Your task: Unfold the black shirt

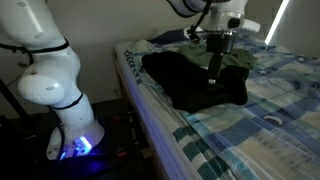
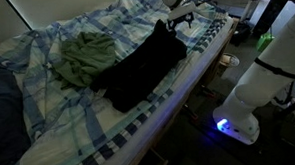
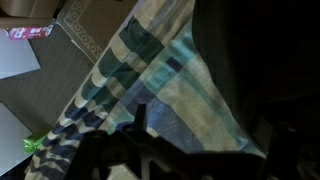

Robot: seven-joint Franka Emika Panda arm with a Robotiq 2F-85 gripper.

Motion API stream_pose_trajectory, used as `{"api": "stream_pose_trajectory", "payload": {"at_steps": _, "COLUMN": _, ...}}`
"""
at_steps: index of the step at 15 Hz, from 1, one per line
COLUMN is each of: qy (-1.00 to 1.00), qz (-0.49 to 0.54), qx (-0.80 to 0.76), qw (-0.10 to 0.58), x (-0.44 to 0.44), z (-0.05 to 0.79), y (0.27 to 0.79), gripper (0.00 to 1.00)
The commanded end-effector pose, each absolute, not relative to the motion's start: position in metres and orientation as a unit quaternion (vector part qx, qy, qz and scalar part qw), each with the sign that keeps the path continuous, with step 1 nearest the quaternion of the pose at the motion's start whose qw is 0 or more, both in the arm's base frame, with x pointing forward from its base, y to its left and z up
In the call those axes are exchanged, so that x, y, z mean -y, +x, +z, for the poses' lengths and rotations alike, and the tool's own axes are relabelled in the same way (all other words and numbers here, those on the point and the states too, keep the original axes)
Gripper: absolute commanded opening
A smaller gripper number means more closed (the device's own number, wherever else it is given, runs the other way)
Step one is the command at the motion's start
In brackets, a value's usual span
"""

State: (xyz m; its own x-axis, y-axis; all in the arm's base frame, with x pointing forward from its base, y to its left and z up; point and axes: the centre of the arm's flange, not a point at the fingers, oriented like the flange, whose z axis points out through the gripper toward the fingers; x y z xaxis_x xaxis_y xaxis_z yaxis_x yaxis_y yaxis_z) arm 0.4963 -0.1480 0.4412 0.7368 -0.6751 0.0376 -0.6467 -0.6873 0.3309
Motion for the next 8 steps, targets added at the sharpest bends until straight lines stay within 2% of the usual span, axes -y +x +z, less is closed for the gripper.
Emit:
{"api": "stream_pose_trajectory", "payload": {"at_steps": 1, "qy": 0.917, "qz": -0.045, "qx": 0.355, "qw": 0.178, "x": 0.1469, "z": 0.4619, "y": 0.4802, "gripper": 1.0}}
{"api": "stream_pose_trajectory", "payload": {"at_steps": 8, "qy": 0.925, "qz": -0.041, "qx": 0.341, "qw": 0.162, "x": 0.1423, "z": 0.4593, "y": 0.4827, "gripper": 1.0}}
